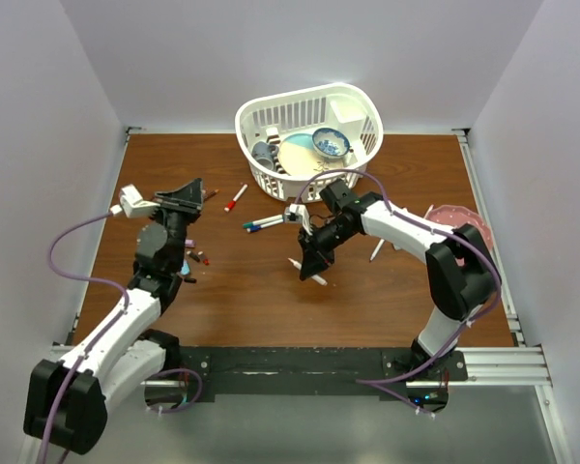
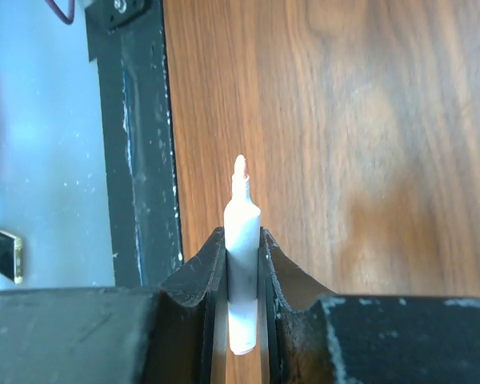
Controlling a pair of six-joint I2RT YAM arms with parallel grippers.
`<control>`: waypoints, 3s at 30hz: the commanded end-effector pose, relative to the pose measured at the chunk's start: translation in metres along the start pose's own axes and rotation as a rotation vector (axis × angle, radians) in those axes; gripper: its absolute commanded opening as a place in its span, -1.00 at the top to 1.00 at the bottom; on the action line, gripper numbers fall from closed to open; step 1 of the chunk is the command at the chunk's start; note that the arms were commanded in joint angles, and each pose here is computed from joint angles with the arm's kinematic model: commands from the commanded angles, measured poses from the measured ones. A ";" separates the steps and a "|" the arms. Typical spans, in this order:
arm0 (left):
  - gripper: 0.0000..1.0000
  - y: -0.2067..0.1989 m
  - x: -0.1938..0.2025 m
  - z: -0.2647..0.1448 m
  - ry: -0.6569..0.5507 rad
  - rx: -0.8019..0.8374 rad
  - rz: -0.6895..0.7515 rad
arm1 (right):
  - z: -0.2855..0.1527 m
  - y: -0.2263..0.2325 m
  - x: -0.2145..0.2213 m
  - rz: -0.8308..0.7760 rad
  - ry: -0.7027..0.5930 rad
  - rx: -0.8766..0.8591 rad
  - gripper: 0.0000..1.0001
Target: Open the pen caps
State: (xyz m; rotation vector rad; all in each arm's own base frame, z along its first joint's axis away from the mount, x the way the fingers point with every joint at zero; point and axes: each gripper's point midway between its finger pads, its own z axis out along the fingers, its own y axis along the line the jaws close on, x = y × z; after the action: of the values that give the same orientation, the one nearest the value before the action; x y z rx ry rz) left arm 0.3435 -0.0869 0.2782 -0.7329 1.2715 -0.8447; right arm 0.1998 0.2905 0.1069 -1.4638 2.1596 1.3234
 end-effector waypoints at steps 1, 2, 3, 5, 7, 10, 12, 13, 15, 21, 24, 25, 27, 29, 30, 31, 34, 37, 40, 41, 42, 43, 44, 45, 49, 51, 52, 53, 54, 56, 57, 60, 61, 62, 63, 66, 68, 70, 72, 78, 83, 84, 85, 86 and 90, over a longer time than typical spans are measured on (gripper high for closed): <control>1.00 0.051 0.005 -0.006 0.093 -0.239 0.144 | -0.018 -0.010 -0.002 -0.035 0.022 0.146 1.00; 1.00 0.060 0.014 -0.010 0.150 -0.277 0.166 | -0.024 -0.021 -0.007 -0.054 0.008 0.216 1.00; 1.00 0.084 0.027 -0.024 0.230 -0.372 0.200 | -0.031 -0.028 -0.009 -0.063 -0.001 0.271 1.00; 1.00 0.109 0.039 -0.040 0.308 -0.476 0.235 | -0.055 -0.046 -0.013 -0.056 -0.041 0.400 1.00; 1.00 0.140 0.044 -0.061 0.364 -0.591 0.283 | -0.069 -0.053 -0.013 -0.034 -0.068 0.438 1.00; 1.00 0.167 0.047 -0.081 0.403 -0.666 0.321 | -0.084 -0.059 -0.012 -0.010 -0.104 0.463 1.00; 1.00 0.179 0.048 -0.087 0.406 -0.691 0.325 | -0.088 -0.060 -0.013 -0.011 -0.111 0.472 1.00; 1.00 0.184 0.049 -0.087 0.410 -0.704 0.325 | -0.088 -0.061 -0.012 -0.009 -0.108 0.472 1.00; 1.00 0.189 0.047 -0.085 0.405 -0.724 0.324 | -0.087 -0.062 -0.012 -0.007 -0.104 0.472 1.00; 0.99 0.215 0.055 -0.093 0.459 -0.844 0.332 | -0.092 -0.070 -0.007 0.014 -0.092 0.503 1.00; 0.87 0.225 0.059 -0.098 0.476 -0.873 0.340 | -0.096 -0.075 -0.006 0.026 -0.097 0.516 1.00; 0.82 0.227 0.059 -0.098 0.477 -0.882 0.344 | -0.097 -0.075 -0.005 0.031 -0.096 0.515 1.00; 0.78 0.229 0.059 -0.098 0.476 -0.886 0.348 | -0.097 -0.076 -0.005 0.033 -0.097 0.517 1.00; 0.58 0.229 0.057 -0.095 0.468 -0.885 0.349 | -0.098 -0.077 -0.004 0.037 -0.097 0.520 1.00; 0.47 0.230 0.056 -0.096 0.469 -0.891 0.349 | -0.099 -0.078 -0.003 0.038 -0.096 0.522 1.00; 0.29 0.230 0.055 -0.096 0.467 -0.893 0.349 | -0.102 -0.080 -0.003 0.042 -0.098 0.531 1.00; 0.03 0.230 0.051 -0.094 0.451 -0.904 0.356 | -0.107 -0.084 -0.002 0.054 -0.104 0.551 1.00; -0.01 0.226 0.047 -0.092 0.445 -0.914 0.358 | -0.116 -0.095 0.002 0.084 -0.109 0.604 1.00; -0.05 0.214 0.041 -0.086 0.427 -0.879 0.351 | -0.134 -0.116 0.012 0.146 -0.106 0.726 1.00; -0.06 0.208 0.039 -0.082 0.420 -0.857 0.349 | -0.138 -0.122 0.015 0.162 -0.103 0.756 1.00; -0.07 0.204 0.037 -0.080 0.416 -0.843 0.347 | -0.147 -0.134 0.025 0.194 -0.077 0.826 1.00; -0.08 0.195 0.035 -0.077 0.410 -0.812 0.339 | -0.156 -0.142 0.029 0.209 -0.076 0.871 1.00; -0.09 0.186 0.032 -0.072 0.407 -0.781 0.346 | -0.163 -0.149 0.035 0.226 -0.063 0.911 1.00; -0.14 0.179 0.029 -0.069 0.405 -0.759 0.349 | -0.173 -0.157 0.044 0.247 -0.042 0.968 1.00; -0.38 0.141 0.013 -0.058 0.405 -0.602 0.437 | -0.207 -0.176 0.066 0.304 -0.014 1.094 0.98; -0.49 0.113 0.005 -0.049 0.401 -0.472 0.497 | -0.217 -0.181 0.075 0.333 -0.010 1.123 0.94; -0.64 0.097 0.015 -0.049 0.480 -0.339 0.566 | -0.223 -0.186 0.085 0.368 -0.004 1.134 0.92; -0.67 0.080 0.014 -0.044 0.480 -0.250 0.594 | -0.225 -0.188 0.090 0.386 -0.001 1.133 0.90; -0.72 0.060 0.023 -0.048 0.529 -0.131 0.599 | -0.228 -0.190 0.093 0.403 -0.004 1.132 0.88; -0.77 0.045 0.022 -0.050 0.540 -0.032 0.670 | -0.226 -0.193 0.105 0.446 0.000 1.105 0.85; -0.79 0.043 0.018 -0.050 0.527 -0.022 0.695 | -0.223 -0.193 0.109 0.461 0.008 1.087 0.83; -0.82 0.057 0.009 -0.049 0.487 -0.072 0.768 | -0.212 -0.194 0.114 0.491 0.019 1.037 0.76; -0.82 0.061 0.010 -0.049 0.487 -0.081 0.772 | -0.210 -0.194 0.115 0.499 0.022 1.028 0.74; -0.82 0.062 0.011 -0.050 0.497 -0.084 0.775 | -0.207 -0.195 0.118 0.512 0.026 1.018 0.70; -0.82 0.061 0.012 -0.049 0.512 -0.081 0.775 | -0.206 -0.195 0.119 0.514 0.029 1.017 0.67; -0.82 0.060 0.009 -0.049 0.495 -0.081 0.779 | -0.206 -0.197 0.122 0.522 0.031 1.022 0.57; -0.82 0.059 0.008 -0.049 0.492 -0.079 0.779 | -0.204 -0.197 0.123 0.529 0.036 1.016 0.57; -0.82 0.059 0.008 -0.049 0.491 -0.076 0.778 | -0.204 -0.198 0.124 0.532 0.037 1.015 0.54; -0.82 0.059 0.008 -0.050 0.490 -0.077 0.779 | -0.203 -0.198 0.125 0.535 0.038 1.012 0.49; -0.82 0.060 0.009 -0.050 0.493 -0.081 0.777 | -0.202 -0.198 0.124 0.536 0.036 1.012 0.43; -0.82 0.061 0.009 -0.050 0.494 -0.083 0.776 | -0.203 -0.197 0.124 0.536 0.035 1.017 0.43; -0.82 0.061 0.009 -0.050 0.494 -0.085 0.776 | -0.203 -0.197 0.123 0.535 0.033 1.016 0.43; -0.82 0.060 0.009 -0.050 0.494 -0.083 0.776 | -0.204 -0.196 0.122 0.533 0.028 1.017 0.43; -0.82 0.061 0.010 -0.050 0.496 -0.083 0.776 | -0.207 -0.194 0.118 0.526 0.017 1.020 0.43; -0.82 0.061 0.012 -0.050 0.505 -0.078 0.773 | -0.216 -0.187 0.106 0.486 -0.022 1.036 0.36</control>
State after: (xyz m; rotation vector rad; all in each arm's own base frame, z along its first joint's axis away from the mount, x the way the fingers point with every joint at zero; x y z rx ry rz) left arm 0.2993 -0.0655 0.1990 -0.0632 1.9141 -0.3375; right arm 0.3570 0.0330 0.0339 -0.5349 2.6941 0.1085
